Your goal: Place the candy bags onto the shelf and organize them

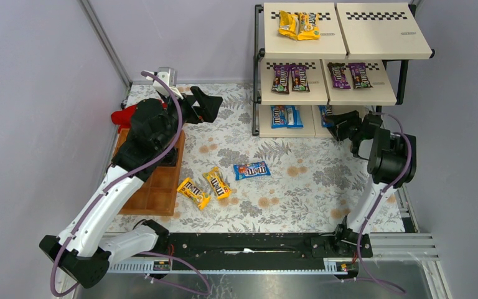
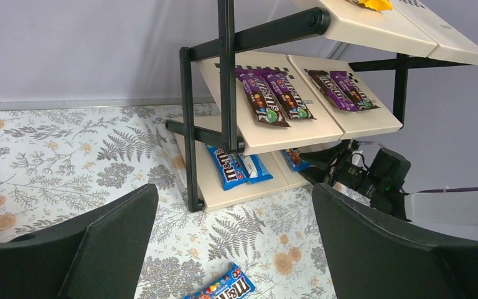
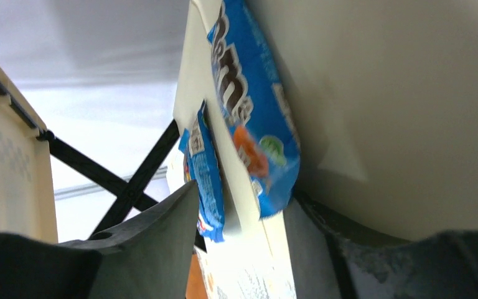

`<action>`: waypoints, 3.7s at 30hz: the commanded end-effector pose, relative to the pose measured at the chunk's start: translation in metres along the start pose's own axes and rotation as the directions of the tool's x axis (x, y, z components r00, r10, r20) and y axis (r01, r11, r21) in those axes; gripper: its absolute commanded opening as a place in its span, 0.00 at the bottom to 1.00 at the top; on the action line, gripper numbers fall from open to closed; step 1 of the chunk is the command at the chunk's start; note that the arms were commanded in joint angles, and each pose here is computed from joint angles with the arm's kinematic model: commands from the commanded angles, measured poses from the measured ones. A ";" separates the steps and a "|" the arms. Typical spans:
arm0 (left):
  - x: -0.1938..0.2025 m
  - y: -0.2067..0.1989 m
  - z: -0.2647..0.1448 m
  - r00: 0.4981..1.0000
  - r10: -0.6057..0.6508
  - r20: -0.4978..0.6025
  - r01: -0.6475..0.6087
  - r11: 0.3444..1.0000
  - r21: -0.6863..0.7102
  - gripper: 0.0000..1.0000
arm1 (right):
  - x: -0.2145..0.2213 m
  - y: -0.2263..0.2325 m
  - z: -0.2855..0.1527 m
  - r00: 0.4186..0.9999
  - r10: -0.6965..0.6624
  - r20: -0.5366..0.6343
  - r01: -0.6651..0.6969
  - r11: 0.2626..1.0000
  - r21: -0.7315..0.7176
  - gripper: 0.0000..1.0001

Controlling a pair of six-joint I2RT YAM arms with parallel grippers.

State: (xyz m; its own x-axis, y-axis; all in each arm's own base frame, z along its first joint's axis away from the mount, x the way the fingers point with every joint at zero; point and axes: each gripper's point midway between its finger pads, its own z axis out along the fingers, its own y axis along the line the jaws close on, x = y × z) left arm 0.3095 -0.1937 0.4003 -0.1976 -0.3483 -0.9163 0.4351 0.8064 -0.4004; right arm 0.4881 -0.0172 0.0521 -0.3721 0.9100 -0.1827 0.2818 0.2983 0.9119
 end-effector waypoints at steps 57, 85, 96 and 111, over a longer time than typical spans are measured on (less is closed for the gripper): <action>0.349 0.061 0.041 0.609 -0.510 -0.607 0.388 0.860 -0.332 0.62 | 0.267 0.018 -0.140 0.639 -0.587 -0.498 0.429 0.809 -0.402 1.00; 0.318 0.034 0.052 0.659 -0.439 -0.611 0.443 0.883 -0.156 0.00 | 0.257 0.028 -0.153 0.681 -0.586 -0.439 0.431 0.805 -0.407 1.00; 0.213 -0.024 0.013 0.791 -0.138 -0.596 0.314 0.927 0.202 0.00 | 0.286 0.078 -0.177 0.620 -0.653 -0.435 0.350 0.726 -0.592 1.00; 0.052 -0.152 -0.095 0.924 0.085 -0.373 0.275 0.531 0.802 0.00 | 0.317 0.213 -0.267 0.695 -0.660 -0.286 0.109 0.489 -0.865 1.00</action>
State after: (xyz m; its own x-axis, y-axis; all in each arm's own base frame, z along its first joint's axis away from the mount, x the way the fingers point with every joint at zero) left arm 0.1960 -0.2926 0.3569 -0.5629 -0.0516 -0.8249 0.8035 0.1999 -0.5607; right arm 0.2108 0.2556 0.2153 -0.7612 0.2538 -0.5968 -0.5764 0.1570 0.8019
